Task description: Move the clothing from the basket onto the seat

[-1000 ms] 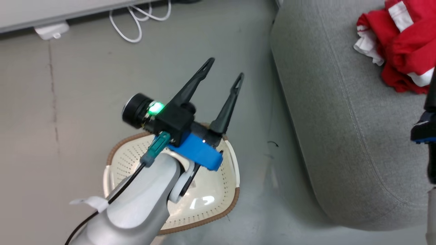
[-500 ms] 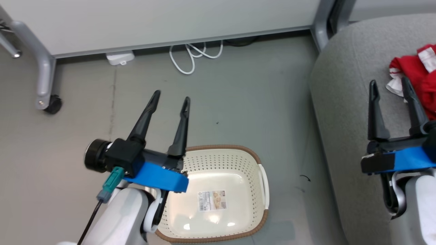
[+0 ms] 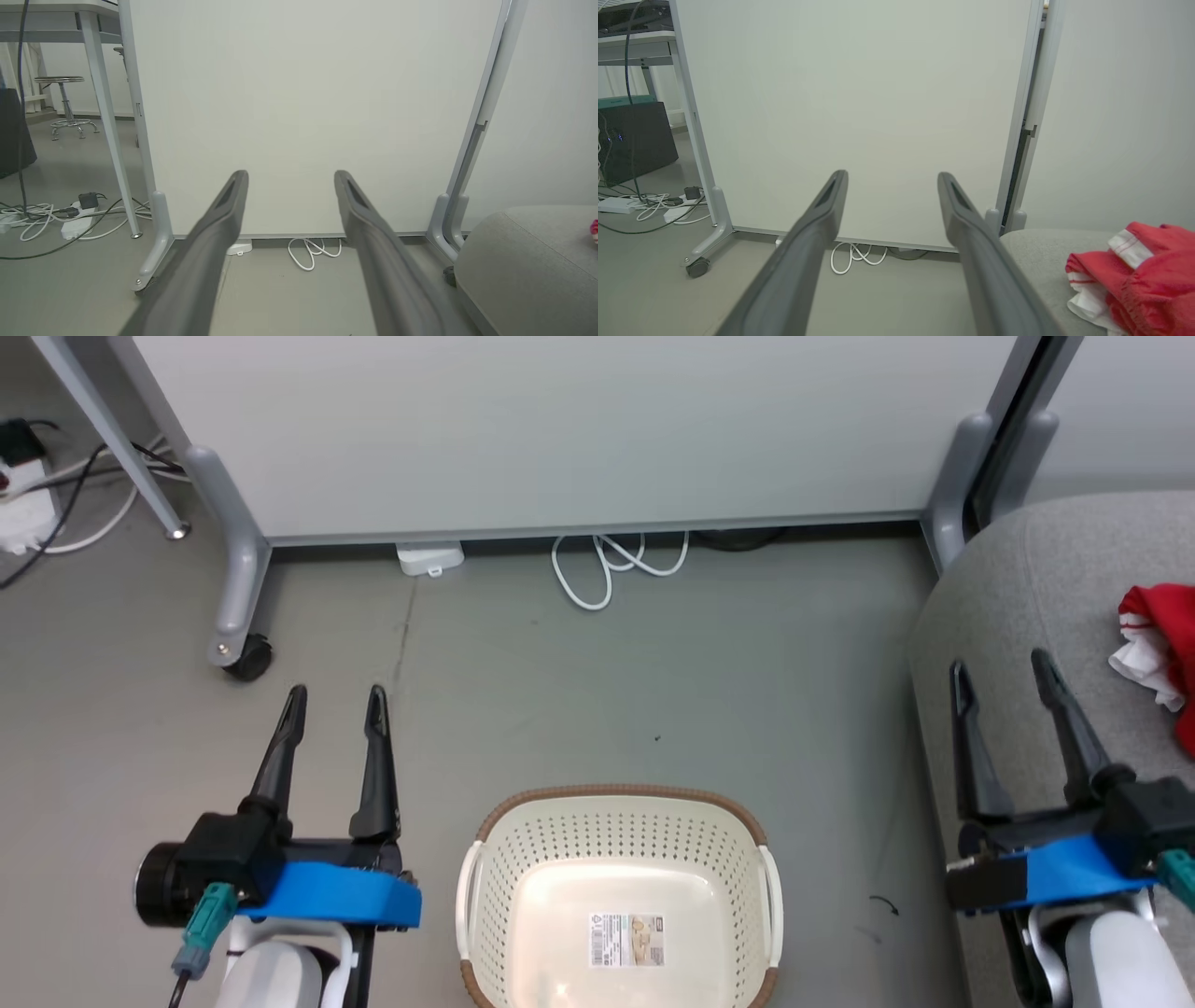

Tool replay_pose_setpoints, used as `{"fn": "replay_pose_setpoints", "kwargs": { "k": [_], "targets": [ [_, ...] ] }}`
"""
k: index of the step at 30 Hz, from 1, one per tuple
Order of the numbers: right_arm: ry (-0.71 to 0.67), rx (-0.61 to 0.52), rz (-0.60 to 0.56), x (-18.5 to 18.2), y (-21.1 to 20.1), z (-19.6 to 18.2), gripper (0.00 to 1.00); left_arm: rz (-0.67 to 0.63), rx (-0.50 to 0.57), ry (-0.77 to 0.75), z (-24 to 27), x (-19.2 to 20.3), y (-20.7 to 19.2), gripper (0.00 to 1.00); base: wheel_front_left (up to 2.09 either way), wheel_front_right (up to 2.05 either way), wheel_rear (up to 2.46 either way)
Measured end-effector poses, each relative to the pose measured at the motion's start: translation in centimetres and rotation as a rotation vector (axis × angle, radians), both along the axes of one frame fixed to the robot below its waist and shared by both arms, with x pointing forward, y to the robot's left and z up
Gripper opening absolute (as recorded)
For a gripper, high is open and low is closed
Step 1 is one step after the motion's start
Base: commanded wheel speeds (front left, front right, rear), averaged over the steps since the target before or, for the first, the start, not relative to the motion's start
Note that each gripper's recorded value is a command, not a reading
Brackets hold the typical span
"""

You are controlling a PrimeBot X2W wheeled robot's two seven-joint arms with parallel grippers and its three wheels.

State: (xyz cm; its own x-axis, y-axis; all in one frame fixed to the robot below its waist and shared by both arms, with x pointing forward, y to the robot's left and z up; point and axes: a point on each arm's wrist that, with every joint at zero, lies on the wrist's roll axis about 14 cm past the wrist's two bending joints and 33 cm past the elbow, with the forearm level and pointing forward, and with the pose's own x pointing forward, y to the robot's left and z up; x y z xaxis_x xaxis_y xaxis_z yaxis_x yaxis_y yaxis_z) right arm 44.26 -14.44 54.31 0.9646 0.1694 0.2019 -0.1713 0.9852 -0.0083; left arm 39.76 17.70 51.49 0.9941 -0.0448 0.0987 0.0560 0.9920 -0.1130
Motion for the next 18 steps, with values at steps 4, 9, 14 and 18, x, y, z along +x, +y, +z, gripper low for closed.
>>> {"fn": "replay_pose_setpoints", "kwargs": {
  "k": [4,9,14,18],
  "targets": [
    [0.022,-0.004,-0.009,-1.4,-0.3,-0.6,1.00,0.027,0.002,0.000,0.0,-1.2,0.9,1.00,0.00,0.00,0.00],
    [0.034,-0.008,-0.048,-2.8,-1.6,-0.9,1.00,0.027,-0.004,0.006,-0.3,-2.1,0.7,1.00,0.00,0.00,0.00],
    [0.042,-0.001,-0.088,-3.9,-3.0,-1.1,1.00,0.012,-0.007,0.012,-0.6,-2.2,0.1,1.00,0.00,0.00,0.00],
    [0.051,0.009,-0.112,-4.4,-3.9,-1.4,1.00,-0.001,-0.005,0.013,-0.7,-2.0,-0.4,1.00,0.00,0.00,0.00]
  ]
}}
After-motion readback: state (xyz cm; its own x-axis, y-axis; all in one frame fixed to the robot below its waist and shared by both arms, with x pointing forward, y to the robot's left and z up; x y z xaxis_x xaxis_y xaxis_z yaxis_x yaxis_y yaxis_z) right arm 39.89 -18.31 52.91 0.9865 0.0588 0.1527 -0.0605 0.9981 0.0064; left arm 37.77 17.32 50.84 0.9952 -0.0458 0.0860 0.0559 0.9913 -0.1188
